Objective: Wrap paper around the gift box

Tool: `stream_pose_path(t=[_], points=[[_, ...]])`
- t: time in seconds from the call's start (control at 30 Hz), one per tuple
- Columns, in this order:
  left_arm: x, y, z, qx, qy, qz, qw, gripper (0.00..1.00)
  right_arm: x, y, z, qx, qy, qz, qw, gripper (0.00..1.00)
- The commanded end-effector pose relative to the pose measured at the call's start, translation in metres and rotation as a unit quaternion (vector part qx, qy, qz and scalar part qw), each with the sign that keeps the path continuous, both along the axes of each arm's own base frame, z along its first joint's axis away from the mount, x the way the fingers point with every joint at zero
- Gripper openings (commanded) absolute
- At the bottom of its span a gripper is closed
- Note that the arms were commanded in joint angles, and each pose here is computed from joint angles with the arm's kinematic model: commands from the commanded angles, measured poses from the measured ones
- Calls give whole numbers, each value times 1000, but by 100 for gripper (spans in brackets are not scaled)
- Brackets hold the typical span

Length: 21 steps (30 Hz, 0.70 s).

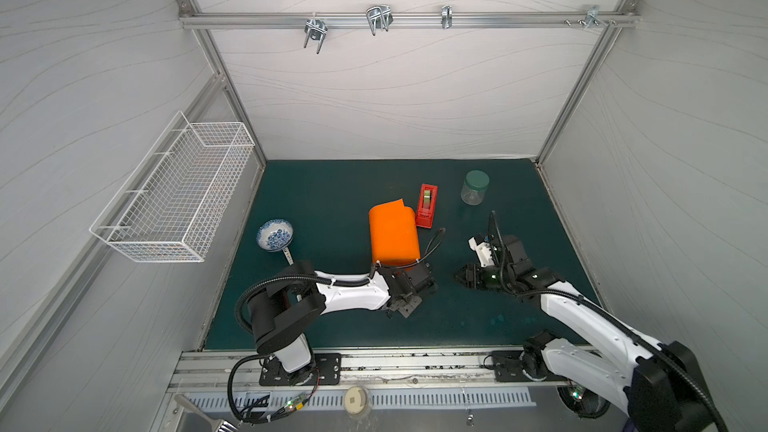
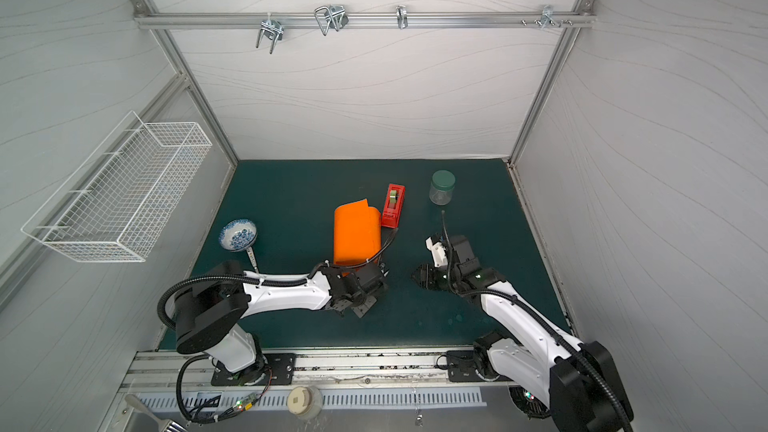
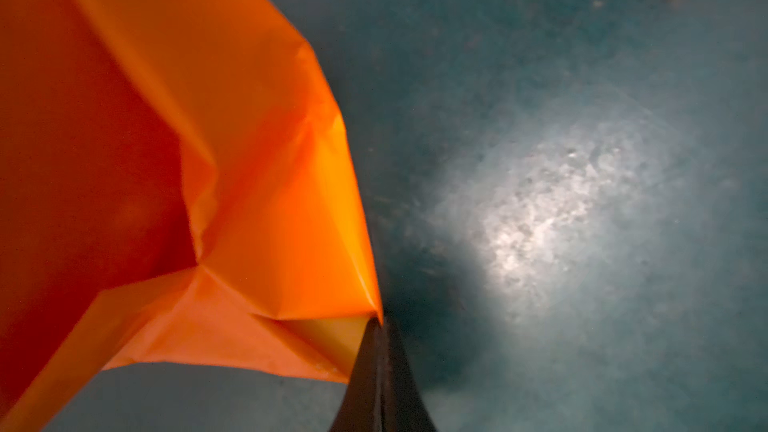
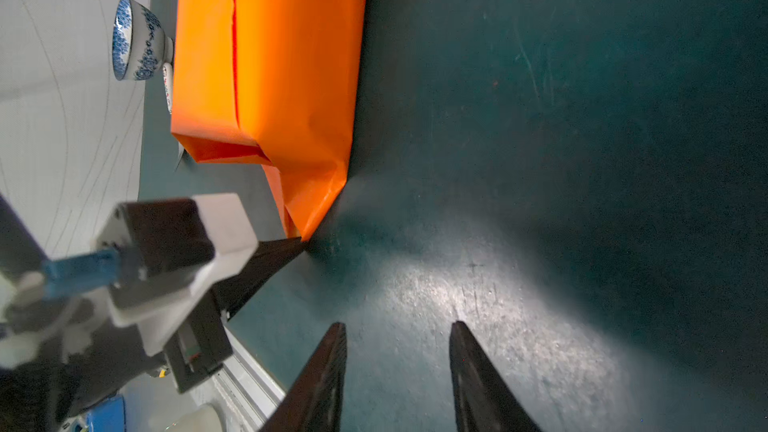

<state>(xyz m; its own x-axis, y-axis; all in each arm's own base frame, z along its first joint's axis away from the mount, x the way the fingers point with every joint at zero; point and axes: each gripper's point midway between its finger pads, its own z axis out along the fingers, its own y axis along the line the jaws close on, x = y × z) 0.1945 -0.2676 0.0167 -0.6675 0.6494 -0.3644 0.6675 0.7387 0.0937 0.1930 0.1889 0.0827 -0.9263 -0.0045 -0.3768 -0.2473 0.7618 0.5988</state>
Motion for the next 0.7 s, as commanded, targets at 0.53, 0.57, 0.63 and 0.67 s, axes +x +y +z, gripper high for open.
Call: stream_pose_path(t=[0.53,0.57,0.63,0.67], points=[[6,-18,42,-147,58,15,987,0,-22,101,-35,48,-79,18,996,13],[7,-18,43,-147,58,15,987,0,-20,103,-37,49,-84,15,995,14],[8,-17,44,-148,59,16,987,0,-17,110,-39,55,-98,10,994,13],[7,-16,44,-148,60,16,987,0,-15,114,-40,58,-103,8,993,13]])
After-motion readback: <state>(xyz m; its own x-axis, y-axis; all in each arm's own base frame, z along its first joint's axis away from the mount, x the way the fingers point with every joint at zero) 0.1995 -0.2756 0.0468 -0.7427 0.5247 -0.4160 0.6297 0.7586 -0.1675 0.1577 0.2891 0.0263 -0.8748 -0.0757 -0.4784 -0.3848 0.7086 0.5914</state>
